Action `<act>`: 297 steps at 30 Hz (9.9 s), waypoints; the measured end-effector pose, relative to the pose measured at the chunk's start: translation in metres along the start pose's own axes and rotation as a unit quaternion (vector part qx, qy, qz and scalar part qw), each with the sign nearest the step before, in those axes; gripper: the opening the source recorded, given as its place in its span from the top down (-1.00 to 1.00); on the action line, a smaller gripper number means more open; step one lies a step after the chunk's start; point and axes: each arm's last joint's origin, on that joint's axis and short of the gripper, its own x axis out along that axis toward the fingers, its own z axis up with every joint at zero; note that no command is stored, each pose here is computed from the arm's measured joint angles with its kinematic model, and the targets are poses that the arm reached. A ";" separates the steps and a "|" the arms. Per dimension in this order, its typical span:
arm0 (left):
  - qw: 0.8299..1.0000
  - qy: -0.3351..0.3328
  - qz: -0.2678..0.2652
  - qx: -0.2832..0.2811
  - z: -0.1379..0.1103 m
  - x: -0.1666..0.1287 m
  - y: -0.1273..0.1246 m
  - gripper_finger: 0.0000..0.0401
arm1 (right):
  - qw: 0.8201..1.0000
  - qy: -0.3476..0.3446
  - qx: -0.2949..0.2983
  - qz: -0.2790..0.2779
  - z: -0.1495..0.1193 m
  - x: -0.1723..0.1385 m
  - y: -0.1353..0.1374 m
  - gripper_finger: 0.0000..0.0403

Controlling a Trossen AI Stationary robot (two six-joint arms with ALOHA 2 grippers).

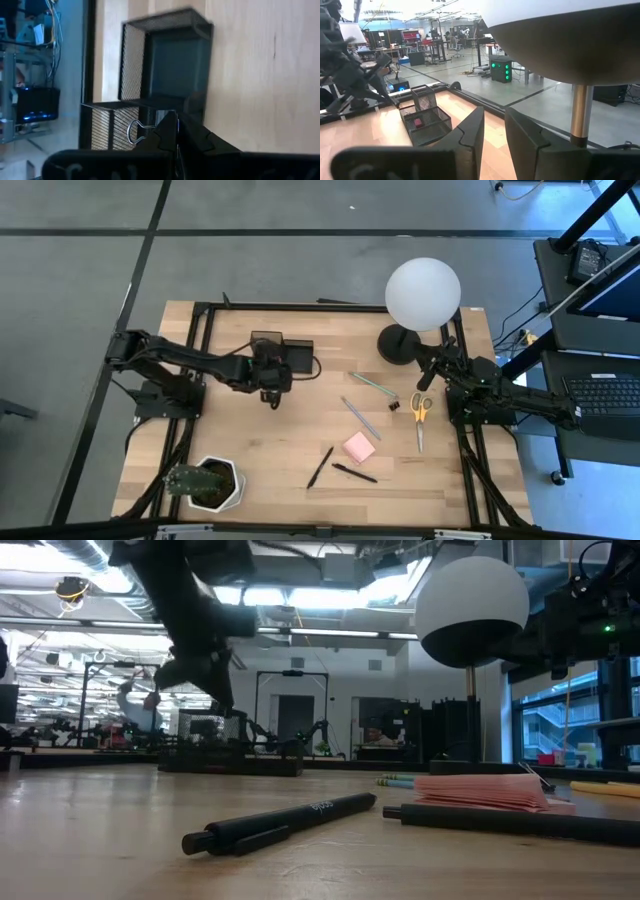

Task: Pick and place office supplies into organizer
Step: Put the bottom binder clip into the desk organizer, then put the left black pen into the desk organizer

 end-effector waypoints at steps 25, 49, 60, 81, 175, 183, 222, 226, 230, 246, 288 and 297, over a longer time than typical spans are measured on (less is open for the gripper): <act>0.994 0.110 0.021 0.017 -0.008 0.054 -0.005 0.98 | 1.000 0.000 0.000 0.000 0.000 0.000 0.000 0.60; 0.994 0.101 0.015 -0.035 -0.033 0.075 -0.008 0.98 | 1.000 0.000 0.000 0.000 0.000 0.000 0.000 0.60; 0.994 0.098 0.027 -0.037 -0.036 0.077 -0.011 0.87 | 1.000 0.000 0.001 0.000 0.000 0.000 0.000 0.60; 0.995 0.090 0.043 0.009 -0.023 0.067 -0.015 0.48 | 1.000 0.000 0.002 0.000 0.000 0.000 0.000 0.60; 0.914 0.014 -0.379 -0.146 0.125 -0.021 -0.189 0.10 | 0.999 0.000 0.051 0.000 0.000 0.000 0.000 0.60; 0.918 0.042 -0.368 -0.141 0.121 -0.015 -0.185 0.37 | 0.999 0.000 0.051 0.001 0.000 0.000 0.000 0.60; 0.953 0.042 -0.237 0.187 0.111 0.037 -0.106 0.91 | 0.999 0.005 0.026 0.031 -0.001 0.000 0.002 0.60; 0.953 0.060 -0.223 0.197 0.108 0.037 -0.105 0.91 | 0.999 0.005 0.026 0.031 -0.001 0.000 0.002 0.60; 0.949 0.068 -0.223 0.210 0.106 0.036 -0.104 0.91 | 0.999 0.005 0.025 0.031 -0.001 0.000 0.002 0.60; 0.940 0.075 -0.294 0.157 0.098 0.054 -0.096 0.43 | 0.999 0.006 0.027 0.031 -0.001 0.000 0.002 0.60; 0.958 0.120 -0.158 0.208 0.097 0.017 -0.071 0.91 | 0.999 0.015 0.021 0.030 -0.002 0.001 0.002 0.60; 0.964 0.161 -0.026 0.212 0.088 -0.027 -0.026 0.91 | 0.999 0.020 0.020 0.029 -0.003 0.002 0.002 0.60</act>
